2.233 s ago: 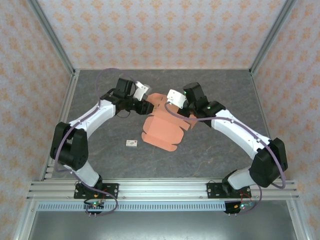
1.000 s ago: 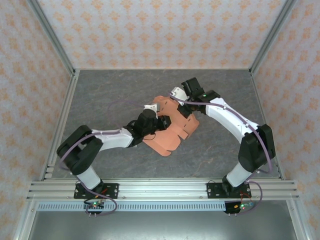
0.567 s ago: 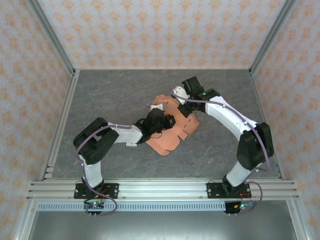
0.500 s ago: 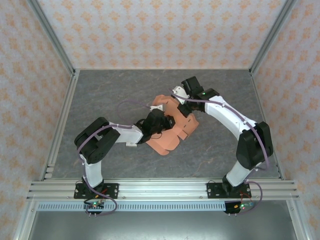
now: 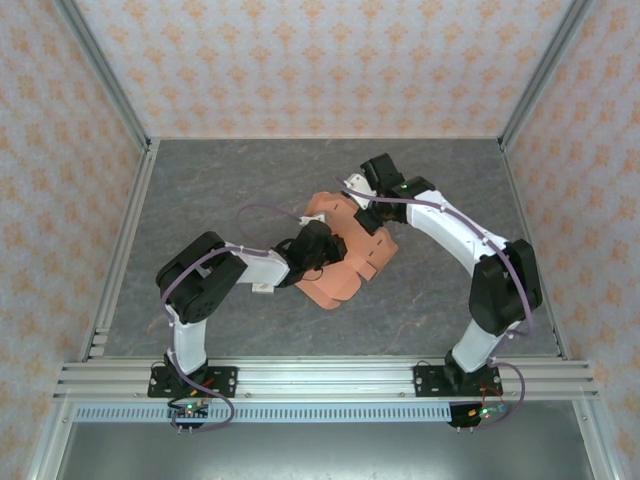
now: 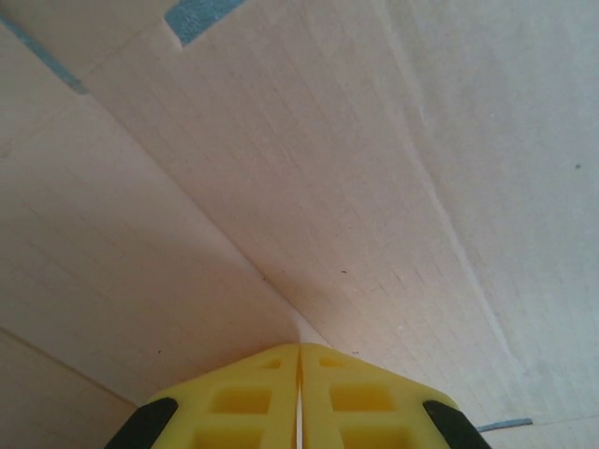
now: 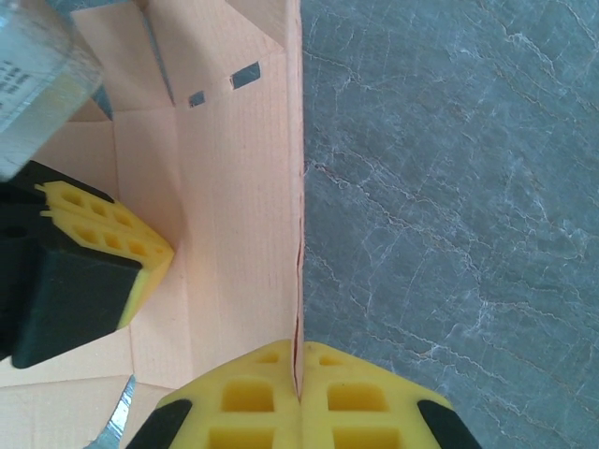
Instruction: Fold the paper box
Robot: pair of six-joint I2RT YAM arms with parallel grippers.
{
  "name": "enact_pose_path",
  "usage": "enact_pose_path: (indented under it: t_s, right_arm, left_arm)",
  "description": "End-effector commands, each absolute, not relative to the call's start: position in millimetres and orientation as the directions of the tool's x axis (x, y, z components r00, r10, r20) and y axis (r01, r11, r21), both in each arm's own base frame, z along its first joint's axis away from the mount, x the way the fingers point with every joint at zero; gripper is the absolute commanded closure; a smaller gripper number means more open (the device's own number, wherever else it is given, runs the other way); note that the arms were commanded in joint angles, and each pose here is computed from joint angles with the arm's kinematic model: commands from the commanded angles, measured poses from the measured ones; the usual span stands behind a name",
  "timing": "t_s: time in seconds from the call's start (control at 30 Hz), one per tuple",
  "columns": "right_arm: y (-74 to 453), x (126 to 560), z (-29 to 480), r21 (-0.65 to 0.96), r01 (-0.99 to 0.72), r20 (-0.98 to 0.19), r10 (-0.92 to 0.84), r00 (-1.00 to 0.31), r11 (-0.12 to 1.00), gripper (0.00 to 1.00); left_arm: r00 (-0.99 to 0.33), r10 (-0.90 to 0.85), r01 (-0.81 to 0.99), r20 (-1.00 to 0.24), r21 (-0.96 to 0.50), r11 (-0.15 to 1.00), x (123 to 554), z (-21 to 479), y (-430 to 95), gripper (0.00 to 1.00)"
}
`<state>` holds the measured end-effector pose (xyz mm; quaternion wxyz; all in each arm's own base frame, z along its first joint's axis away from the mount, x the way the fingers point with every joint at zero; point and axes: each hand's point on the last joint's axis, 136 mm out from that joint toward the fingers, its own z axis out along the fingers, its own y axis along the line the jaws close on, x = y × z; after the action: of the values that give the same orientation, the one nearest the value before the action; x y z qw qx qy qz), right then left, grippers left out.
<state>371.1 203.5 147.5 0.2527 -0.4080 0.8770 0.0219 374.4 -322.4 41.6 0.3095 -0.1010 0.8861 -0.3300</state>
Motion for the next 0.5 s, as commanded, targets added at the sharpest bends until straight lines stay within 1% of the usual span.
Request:
enact_pose_path:
  t_s: [0.0, 0.23, 0.47]
  right_arm:
    - [202.6, 379.4, 152.7, -0.18, -0.714, -0.464, -0.699, -0.544, 0.676, 1.0]
    - [207.2, 380.2, 145.4, -0.156, -0.72, -0.462, -0.694, -0.552, 0.676, 1.0]
    - [216.1, 378.5, 136.5, -0.121, -0.711, -0.461, -0.673, -0.578, 0.693, 1.0]
  left_arm:
    - [-0.782, -0.395, -0.02, -0.482, -0.615, 0.789, 382.4, 26.7, -314.6, 0.91]
    - [-0.789, -0.398, -0.029, -0.468, -0.619, 0.785, 385.2, 17.2, -317.8, 0.91]
    - [-0.798, -0.417, -0.064, -0.435, -0.627, 0.776, 379.8, -0.9, -317.6, 0.94]
